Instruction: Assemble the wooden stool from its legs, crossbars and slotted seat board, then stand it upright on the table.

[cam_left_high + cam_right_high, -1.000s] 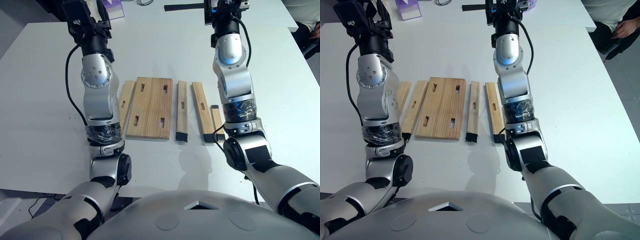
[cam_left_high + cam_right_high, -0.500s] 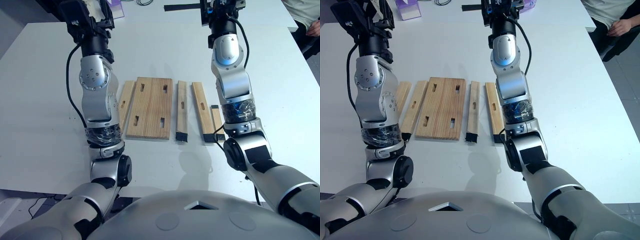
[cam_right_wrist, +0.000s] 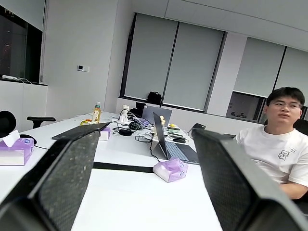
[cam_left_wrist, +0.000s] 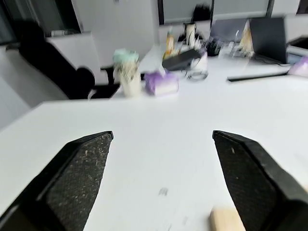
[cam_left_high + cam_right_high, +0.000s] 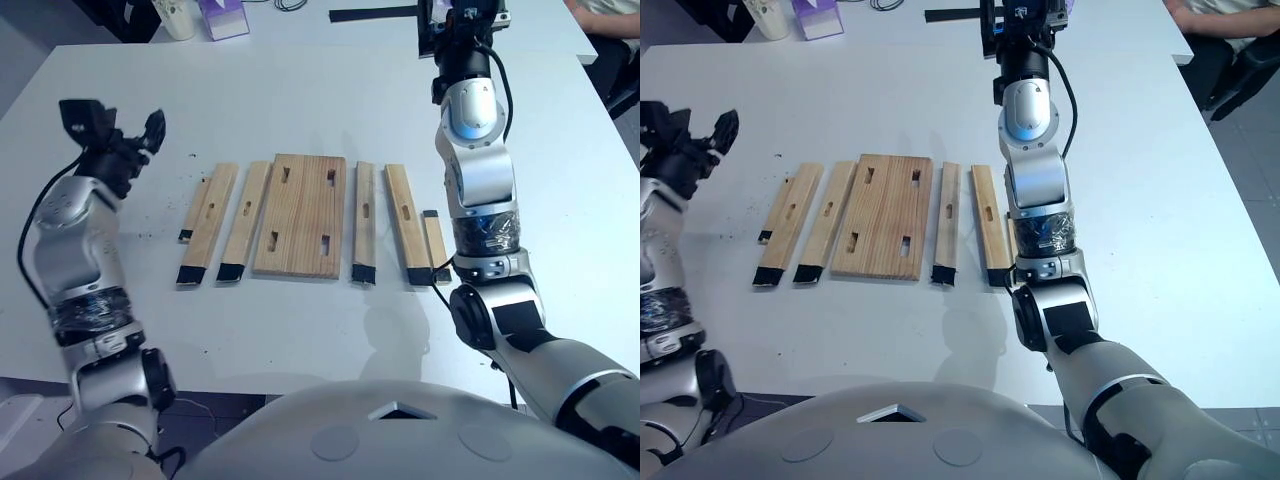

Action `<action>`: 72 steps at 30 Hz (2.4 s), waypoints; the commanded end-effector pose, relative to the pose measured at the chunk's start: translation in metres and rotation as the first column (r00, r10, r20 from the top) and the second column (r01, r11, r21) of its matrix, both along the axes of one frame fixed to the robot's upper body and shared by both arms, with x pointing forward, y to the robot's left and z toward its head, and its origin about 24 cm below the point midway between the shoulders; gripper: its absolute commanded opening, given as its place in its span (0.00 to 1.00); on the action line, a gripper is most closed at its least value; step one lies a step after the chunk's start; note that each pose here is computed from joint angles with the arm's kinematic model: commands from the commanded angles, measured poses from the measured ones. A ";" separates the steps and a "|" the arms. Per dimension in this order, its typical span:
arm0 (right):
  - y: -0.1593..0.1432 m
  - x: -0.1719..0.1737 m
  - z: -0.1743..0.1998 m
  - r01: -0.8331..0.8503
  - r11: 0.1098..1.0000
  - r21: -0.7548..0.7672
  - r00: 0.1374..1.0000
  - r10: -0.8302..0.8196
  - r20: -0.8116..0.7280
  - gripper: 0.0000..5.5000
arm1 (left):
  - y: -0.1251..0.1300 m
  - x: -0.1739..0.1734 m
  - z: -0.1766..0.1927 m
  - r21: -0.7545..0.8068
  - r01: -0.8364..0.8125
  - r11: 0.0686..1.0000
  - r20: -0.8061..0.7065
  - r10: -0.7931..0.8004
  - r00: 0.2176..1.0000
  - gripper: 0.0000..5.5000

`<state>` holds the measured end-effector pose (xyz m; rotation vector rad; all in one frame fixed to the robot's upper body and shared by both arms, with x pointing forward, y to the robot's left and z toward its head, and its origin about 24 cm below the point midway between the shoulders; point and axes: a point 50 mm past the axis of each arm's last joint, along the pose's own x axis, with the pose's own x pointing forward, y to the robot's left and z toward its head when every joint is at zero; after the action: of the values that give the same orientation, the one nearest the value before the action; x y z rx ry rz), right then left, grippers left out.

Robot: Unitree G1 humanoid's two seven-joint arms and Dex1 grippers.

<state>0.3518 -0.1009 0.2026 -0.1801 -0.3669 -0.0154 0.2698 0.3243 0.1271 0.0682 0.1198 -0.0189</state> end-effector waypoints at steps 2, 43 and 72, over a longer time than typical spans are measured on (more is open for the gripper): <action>-0.003 -0.002 -0.001 0.014 0.999 -0.034 1.000 -0.013 0.008 0.64 | 0.029 -0.024 -0.028 -0.034 0.019 0.999 -0.192 -0.025 0.981 0.70; -0.009 0.003 -0.006 0.066 0.997 -0.043 0.998 -0.066 -0.004 0.64 | -0.006 -0.048 -0.088 0.038 0.232 0.972 -0.477 -0.187 0.859 0.63; 0.003 0.009 0.028 -0.377 0.923 0.075 0.912 0.384 -0.147 0.64 | -0.063 0.015 0.076 -0.071 0.304 0.950 0.265 -0.276 0.924 0.24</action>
<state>0.3574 -0.0901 0.2075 -0.0760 -0.1975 0.3292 0.2771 0.2817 0.1637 0.0674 0.0311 -0.2285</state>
